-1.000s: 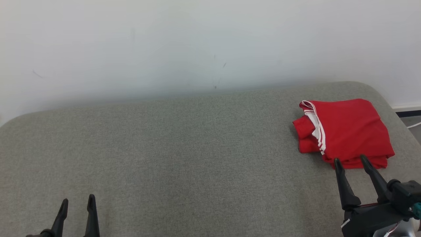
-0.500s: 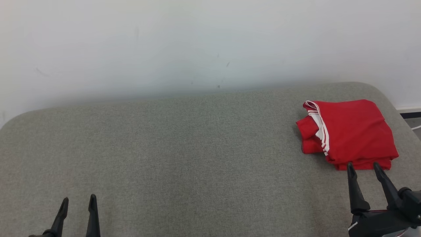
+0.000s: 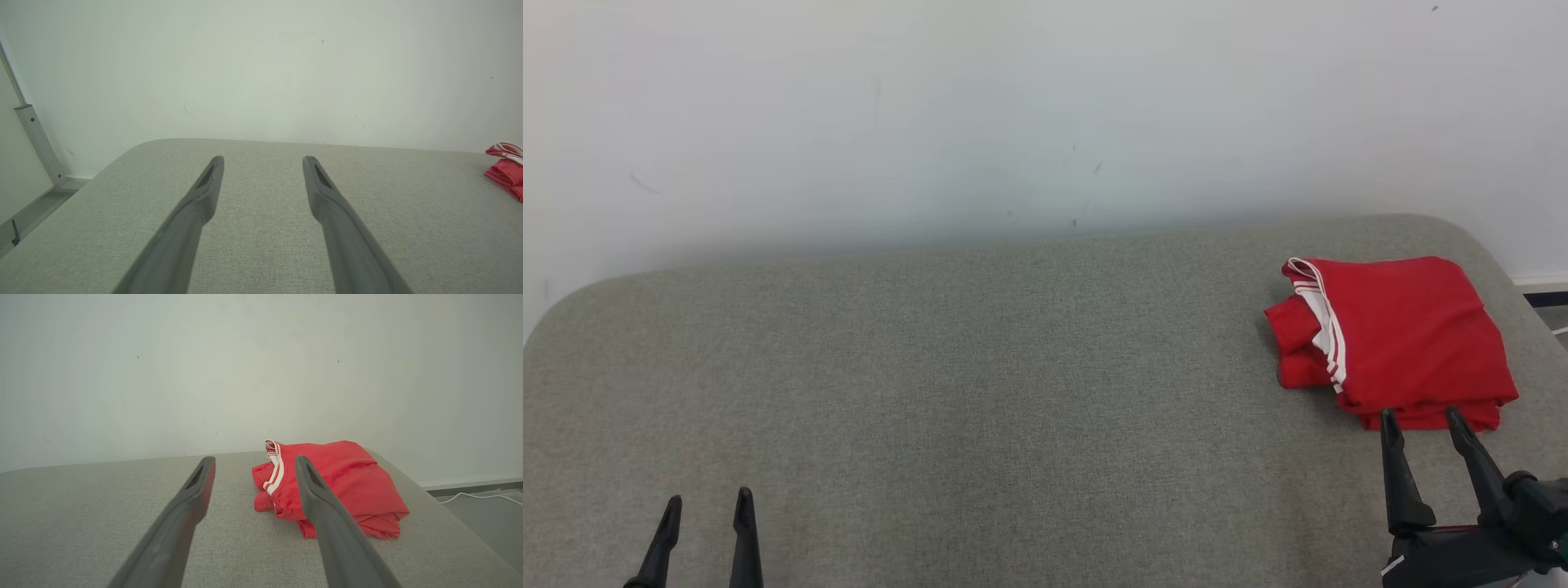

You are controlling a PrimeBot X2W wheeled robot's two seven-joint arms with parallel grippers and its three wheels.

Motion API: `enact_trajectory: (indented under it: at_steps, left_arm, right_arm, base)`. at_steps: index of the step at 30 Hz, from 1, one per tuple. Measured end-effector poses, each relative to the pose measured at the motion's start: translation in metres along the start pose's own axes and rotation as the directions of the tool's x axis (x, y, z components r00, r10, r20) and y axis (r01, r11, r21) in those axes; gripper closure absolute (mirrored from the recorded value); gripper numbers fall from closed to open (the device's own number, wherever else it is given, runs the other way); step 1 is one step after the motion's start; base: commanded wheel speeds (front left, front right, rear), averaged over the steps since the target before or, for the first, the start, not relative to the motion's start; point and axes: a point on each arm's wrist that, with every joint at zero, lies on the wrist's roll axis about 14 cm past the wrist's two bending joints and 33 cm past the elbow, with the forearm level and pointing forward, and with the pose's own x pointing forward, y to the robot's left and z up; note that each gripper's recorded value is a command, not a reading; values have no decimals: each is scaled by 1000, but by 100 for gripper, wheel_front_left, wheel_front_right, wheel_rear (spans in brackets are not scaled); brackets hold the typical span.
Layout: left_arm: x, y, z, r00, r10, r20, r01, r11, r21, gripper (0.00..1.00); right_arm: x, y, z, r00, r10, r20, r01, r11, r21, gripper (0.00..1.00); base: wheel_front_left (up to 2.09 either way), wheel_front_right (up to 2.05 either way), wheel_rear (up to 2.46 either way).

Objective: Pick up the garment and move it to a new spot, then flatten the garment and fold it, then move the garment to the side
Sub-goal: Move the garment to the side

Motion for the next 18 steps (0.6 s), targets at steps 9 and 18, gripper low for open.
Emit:
enact_trajectory:
  at_steps: [9,18]
  left_arm:
    - [-1,-4,4,1000,7,14,-6,1000,-15,0]
    - [0,-4,5,1000,11,14,-11,1000,8,0]
  right_arm:
    - [-1,2,-2,1000,1,-1,-1,1000,8,0]
    - [-4,1,-5,1000,-2,-9,2,1000,3,0]
  base:
    - [0,0,0]
    - [0,0,0]
